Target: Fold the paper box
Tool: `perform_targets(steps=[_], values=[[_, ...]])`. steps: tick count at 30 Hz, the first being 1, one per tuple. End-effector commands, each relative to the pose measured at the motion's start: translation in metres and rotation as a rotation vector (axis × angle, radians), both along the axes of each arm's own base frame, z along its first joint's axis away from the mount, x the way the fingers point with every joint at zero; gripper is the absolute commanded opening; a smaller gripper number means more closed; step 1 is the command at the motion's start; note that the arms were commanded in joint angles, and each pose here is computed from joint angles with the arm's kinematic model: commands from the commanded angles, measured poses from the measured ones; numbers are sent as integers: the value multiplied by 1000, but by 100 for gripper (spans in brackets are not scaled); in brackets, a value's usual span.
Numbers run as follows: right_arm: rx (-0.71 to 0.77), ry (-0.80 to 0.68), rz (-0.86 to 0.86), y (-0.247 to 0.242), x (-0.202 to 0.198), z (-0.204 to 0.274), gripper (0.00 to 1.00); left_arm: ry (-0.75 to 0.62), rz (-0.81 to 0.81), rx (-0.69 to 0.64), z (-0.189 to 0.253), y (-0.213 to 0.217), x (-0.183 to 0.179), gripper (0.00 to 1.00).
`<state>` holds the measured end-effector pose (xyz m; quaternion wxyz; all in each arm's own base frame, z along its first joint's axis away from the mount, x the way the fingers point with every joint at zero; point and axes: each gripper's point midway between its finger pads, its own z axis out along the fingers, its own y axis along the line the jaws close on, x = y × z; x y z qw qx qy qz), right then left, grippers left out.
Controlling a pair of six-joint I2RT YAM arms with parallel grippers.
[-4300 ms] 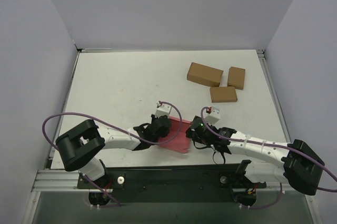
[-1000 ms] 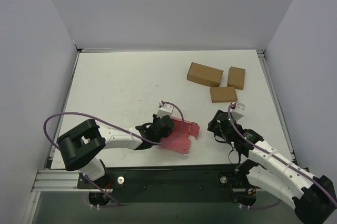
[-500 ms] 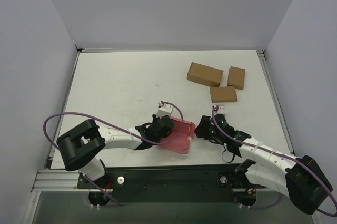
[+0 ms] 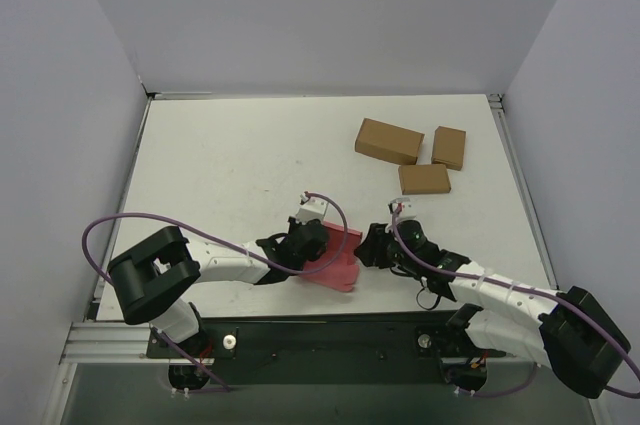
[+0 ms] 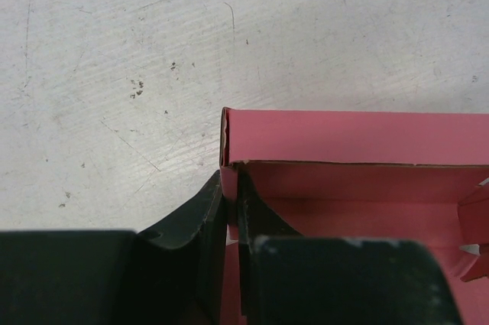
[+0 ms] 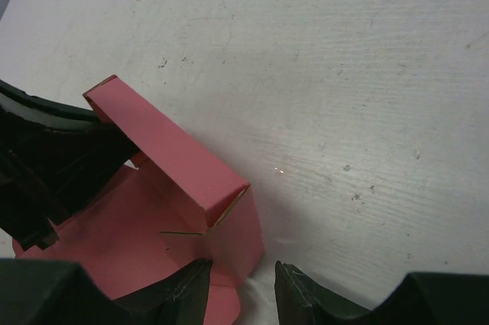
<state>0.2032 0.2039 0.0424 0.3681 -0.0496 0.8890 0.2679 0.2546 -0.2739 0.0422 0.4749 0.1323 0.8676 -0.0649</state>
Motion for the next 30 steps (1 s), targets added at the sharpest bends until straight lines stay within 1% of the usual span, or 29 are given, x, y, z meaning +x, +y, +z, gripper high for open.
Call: perform_targets(steps=[1, 4, 6, 13, 20, 24, 27, 28, 30], values=[[91, -79, 98, 24, 1, 20, 40, -30, -11, -61, 16, -9, 2, 0], [108, -90, 134, 29, -2, 21, 40, -36, -17, -67, 17, -9, 2, 0], [101, -92, 119, 27, 0, 18, 40, -44, -20, -73, 19, -9, 2, 0], [23, -133, 92, 18, 12, 16, 36, -54, -34, -76, 20, -10, 0, 0], [-21, -186, 100, 22, 26, 22, 36, -65, -56, -65, 20, -15, -4, 0], [-53, -208, 61, 17, 36, 19, 35, -63, -62, -63, 19, -17, -4, 0], [-55, -217, 40, 17, 39, 18, 32, -65, -66, -59, 20, -20, -5, 0], [-78, -232, -7, 10, 45, 18, 29, -67, -67, -59, 20, -21, -5, 0], [-93, -234, -23, 9, 46, 16, 28, -69, -71, -59, 21, -23, -6, 0]])
